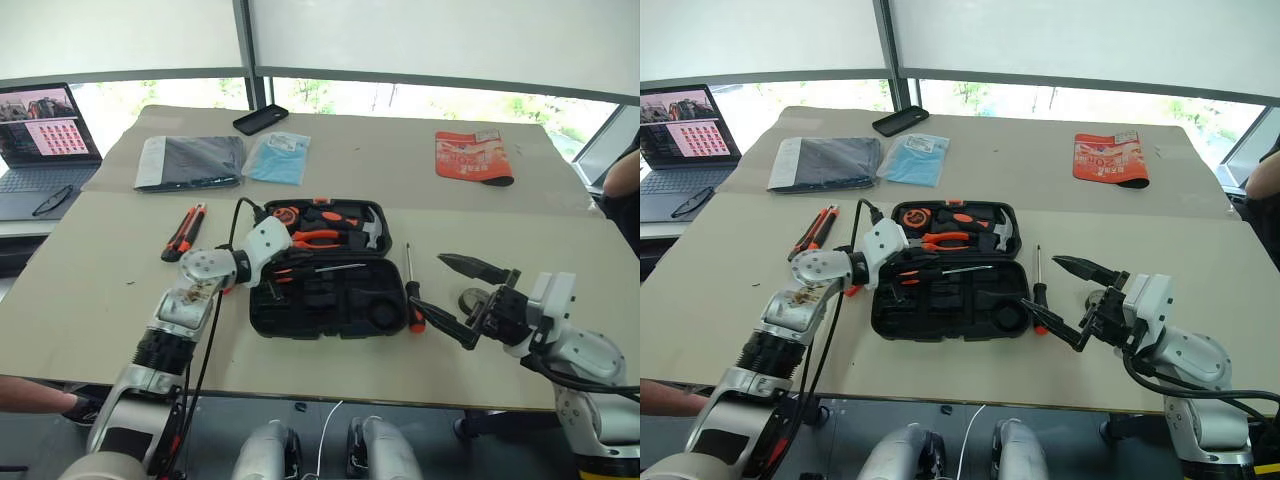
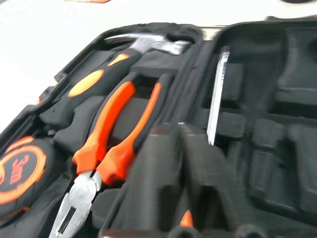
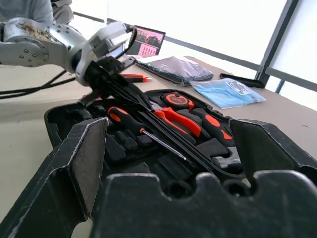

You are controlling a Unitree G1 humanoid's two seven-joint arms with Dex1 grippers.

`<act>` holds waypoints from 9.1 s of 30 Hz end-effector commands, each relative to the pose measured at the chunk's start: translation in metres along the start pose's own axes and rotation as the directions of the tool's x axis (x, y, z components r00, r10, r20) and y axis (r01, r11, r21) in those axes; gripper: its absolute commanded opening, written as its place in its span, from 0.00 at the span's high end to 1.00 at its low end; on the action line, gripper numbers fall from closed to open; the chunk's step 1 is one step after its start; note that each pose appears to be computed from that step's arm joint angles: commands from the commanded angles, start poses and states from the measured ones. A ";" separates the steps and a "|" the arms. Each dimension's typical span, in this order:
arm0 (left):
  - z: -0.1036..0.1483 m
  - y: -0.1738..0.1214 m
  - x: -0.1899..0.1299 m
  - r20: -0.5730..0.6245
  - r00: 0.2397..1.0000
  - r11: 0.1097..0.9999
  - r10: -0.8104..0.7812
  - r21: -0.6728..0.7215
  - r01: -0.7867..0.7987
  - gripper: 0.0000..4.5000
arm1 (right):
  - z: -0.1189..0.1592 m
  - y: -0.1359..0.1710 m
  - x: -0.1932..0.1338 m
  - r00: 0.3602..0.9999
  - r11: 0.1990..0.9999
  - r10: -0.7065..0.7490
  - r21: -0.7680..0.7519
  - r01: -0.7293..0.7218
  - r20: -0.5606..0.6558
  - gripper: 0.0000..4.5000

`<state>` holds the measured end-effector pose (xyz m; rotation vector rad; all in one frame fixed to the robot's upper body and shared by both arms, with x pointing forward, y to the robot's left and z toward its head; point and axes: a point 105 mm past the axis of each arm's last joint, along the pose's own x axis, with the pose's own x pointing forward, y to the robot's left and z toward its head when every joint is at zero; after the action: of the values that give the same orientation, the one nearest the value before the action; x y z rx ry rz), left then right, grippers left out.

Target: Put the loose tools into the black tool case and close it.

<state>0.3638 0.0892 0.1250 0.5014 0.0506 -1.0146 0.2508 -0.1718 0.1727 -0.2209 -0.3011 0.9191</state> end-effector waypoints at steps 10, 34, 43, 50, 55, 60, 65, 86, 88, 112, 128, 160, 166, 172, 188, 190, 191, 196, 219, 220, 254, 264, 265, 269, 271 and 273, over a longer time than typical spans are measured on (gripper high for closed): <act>-0.037 -0.039 0.016 -0.196 0.973 0.982 -0.118 0.124 0.144 0.99 | 0.007 0.001 -0.004 0.999 0.999 -0.034 -0.018 0.034 0.017 0.00; 0.009 -0.010 -0.095 0.307 0.950 0.992 -0.060 -0.087 0.091 0.12 | -0.031 0.003 -0.115 0.865 0.928 -0.346 0.005 0.373 -0.363 0.00; -0.031 -0.026 -0.164 0.199 0.980 0.983 0.031 -0.184 0.006 0.01 | -0.041 0.031 -0.150 0.795 0.876 -0.388 0.082 0.475 -0.466 0.00; 0.010 -0.040 -0.132 0.321 0.944 0.989 -0.074 -0.100 0.111 0.01 | -0.028 0.000 -0.069 0.822 0.894 -0.276 0.180 0.410 -0.499 0.00; 0.023 -0.044 -0.121 0.342 0.934 0.989 -0.105 -0.064 0.135 0.01 | -0.028 -0.019 -0.036 0.800 0.866 -0.256 0.239 0.439 -0.542 0.00; 0.025 -0.047 -0.119 0.342 0.933 0.988 -0.112 -0.065 0.142 0.01 | -0.040 -0.028 -0.020 0.733 0.856 -0.215 0.237 0.460 -0.645 0.00; 0.025 -0.050 -0.119 0.338 0.935 0.988 -0.108 -0.067 0.139 0.01 | -0.050 -0.035 -0.010 0.678 0.872 -0.208 0.181 0.456 -0.705 0.00; 0.029 -0.054 -0.116 0.338 0.932 0.987 -0.129 -0.051 0.155 0.01 | -0.069 -0.026 0.013 0.524 0.883 -0.042 0.214 0.417 -0.851 0.00; 0.030 -0.058 -0.114 0.341 0.924 0.980 -0.172 -0.033 0.195 0.01 | -0.073 -0.028 0.011 0.474 0.885 -0.033 0.194 0.422 -0.880 0.00; 0.050 -0.068 -0.109 0.416 0.886 0.974 -0.206 0.002 0.225 0.00 | -0.031 -0.068 0.000 0.621 0.714 -0.267 0.281 0.641 -0.737 0.78; 0.014 -0.051 -0.152 0.236 0.971 0.994 0.022 -0.109 0.004 0.00 | -0.025 -0.008 0.114 0.614 0.812 0.400 -0.048 -0.582 -0.681 0.78; 0.009 -0.058 -0.147 0.224 0.972 0.991 0.076 -0.123 -0.049 0.00 | -0.009 -0.033 0.120 0.614 0.801 0.445 -0.016 -0.598 -0.652 0.20; 0.006 -0.056 -0.147 0.220 0.972 0.990 0.087 -0.129 -0.059 0.00 | -0.019 -0.016 0.142 0.731 0.824 0.500 -0.005 -0.567 -0.465 0.67; 0.005 -0.056 -0.147 0.212 0.973 0.989 0.087 -0.133 -0.060 0.00 | -0.061 0.005 0.142 0.726 0.785 0.499 -0.109 -0.610 -0.473 1.00; -0.007 -0.047 -0.152 0.159 0.978 0.983 0.139 -0.145 -0.116 0.00 | -0.110 0.030 0.143 0.681 0.737 0.497 -0.152 -0.658 -0.538 1.00; -0.009 -0.045 -0.154 0.153 0.975 0.977 0.163 -0.160 -0.138 0.00 | -0.106 0.030 0.148 0.697 0.745 0.494 -0.160 -0.647 -0.519 1.00; -0.010 -0.044 -0.156 0.151 0.973 0.975 0.175 -0.165 -0.150 0.00 | -0.102 0.028 0.150 0.713 0.756 0.489 -0.164 -0.634 -0.502 1.00; -0.024 -0.033 -0.187 0.113 0.924 0.907 0.365 -0.267 -0.326 0.00 | -0.033 -0.004 0.152 0.884 0.878 0.433 -0.141 -0.458 -0.176 1.00; -0.074 -0.006 -0.263 -0.282 0.679 0.582 0.678 -0.358 -0.730 0.00 | -0.008 -0.008 0.030 0.972 0.966 0.236 -0.108 -0.233 0.012 0.01; -0.063 0.000 -0.242 -0.250 0.736 0.632 0.629 -0.387 -0.671 0.00 | 0.002 -0.006 0.039 0.965 0.961 0.257 -0.115 -0.250 0.046 0.01; -0.081 0.026 -0.128 -0.276 0.897 0.819 0.344 -0.378 -0.431 0.89 | 0.033 0.012 0.068 0.931 0.931 0.352 -0.133 -0.339 0.097 0.00; 0.008 0.032 -0.157 0.161 0.942 0.947 0.293 -0.183 -0.263 0.89 | 0.029 0.004 0.045 0.951 0.946 0.307 -0.122 -0.302 0.030 0.00; 0.018 0.021 -0.149 0.169 0.969 0.979 0.179 -0.129 -0.159 0.89 | 0.027 0.001 0.039 0.953 0.946 0.303 -0.120 -0.300 0.004 0.00; 0.028 -0.009 -0.125 0.067 0.990 0.992 -0.126 -0.005 0.126 0.89 | 0.018 -0.004 0.024 0.950 0.944 0.302 -0.114 -0.310 -0.079 0.00; 0.026 -0.017 -0.112 -0.001 0.976 0.976 -0.216 0.044 0.215 0.89 | 0.015 -0.004 0.019 0.947 0.942 0.305 -0.111 -0.316 -0.105 0.00; 0.022 -0.024 -0.102 -0.068 0.956 0.953 -0.286 0.088 0.291 0.89 | 0.014 -0.004 0.018 0.944 0.941 0.311 -0.106 -0.322 -0.114 0.00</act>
<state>0.2870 0.1562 0.1656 0.5466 0.1007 -1.2503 0.2611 -0.1551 0.1809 -0.4061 -0.2078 1.2126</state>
